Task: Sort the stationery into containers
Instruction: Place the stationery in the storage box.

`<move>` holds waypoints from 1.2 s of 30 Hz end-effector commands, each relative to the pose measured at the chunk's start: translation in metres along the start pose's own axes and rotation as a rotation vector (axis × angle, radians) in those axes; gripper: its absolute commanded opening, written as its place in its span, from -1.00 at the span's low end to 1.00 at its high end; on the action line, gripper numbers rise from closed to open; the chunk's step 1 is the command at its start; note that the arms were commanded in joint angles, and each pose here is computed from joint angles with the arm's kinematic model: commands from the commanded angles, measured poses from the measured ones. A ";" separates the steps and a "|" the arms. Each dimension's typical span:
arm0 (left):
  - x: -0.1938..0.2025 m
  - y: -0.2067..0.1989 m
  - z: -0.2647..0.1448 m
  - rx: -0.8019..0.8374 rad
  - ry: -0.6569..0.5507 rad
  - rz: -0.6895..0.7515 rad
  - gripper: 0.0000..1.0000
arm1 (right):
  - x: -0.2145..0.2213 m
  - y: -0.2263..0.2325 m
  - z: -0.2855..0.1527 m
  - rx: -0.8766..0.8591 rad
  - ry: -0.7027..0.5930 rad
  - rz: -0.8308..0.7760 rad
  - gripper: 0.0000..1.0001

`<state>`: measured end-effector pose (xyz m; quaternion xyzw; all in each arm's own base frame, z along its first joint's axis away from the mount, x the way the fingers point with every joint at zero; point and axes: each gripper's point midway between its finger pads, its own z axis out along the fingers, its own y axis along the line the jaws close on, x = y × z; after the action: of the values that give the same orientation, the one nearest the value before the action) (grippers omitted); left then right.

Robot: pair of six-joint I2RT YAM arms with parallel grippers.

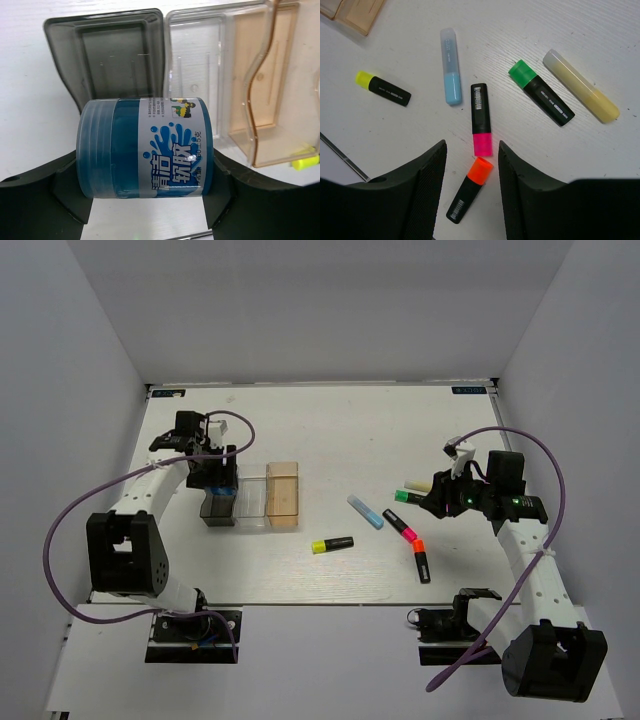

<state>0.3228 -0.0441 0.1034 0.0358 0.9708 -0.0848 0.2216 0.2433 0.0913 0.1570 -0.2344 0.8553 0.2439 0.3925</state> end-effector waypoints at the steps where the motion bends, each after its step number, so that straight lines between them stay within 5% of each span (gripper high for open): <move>1: -0.012 0.011 -0.002 -0.057 -0.059 0.046 -1.00 | -0.010 0.000 -0.002 -0.007 -0.025 -0.027 -0.01; 28: 0.003 0.026 0.020 -0.134 -0.007 0.027 -1.00 | -0.009 0.001 -0.002 -0.008 -0.021 -0.024 0.07; 36: 0.007 0.024 0.025 -0.144 0.007 0.003 -0.64 | -0.008 0.001 -0.002 -0.007 -0.017 -0.021 0.09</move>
<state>0.3218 -0.0225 0.0727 0.0332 0.9778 -0.0176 0.2060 0.2433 0.0913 0.1565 -0.2346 0.8556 0.2444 0.3914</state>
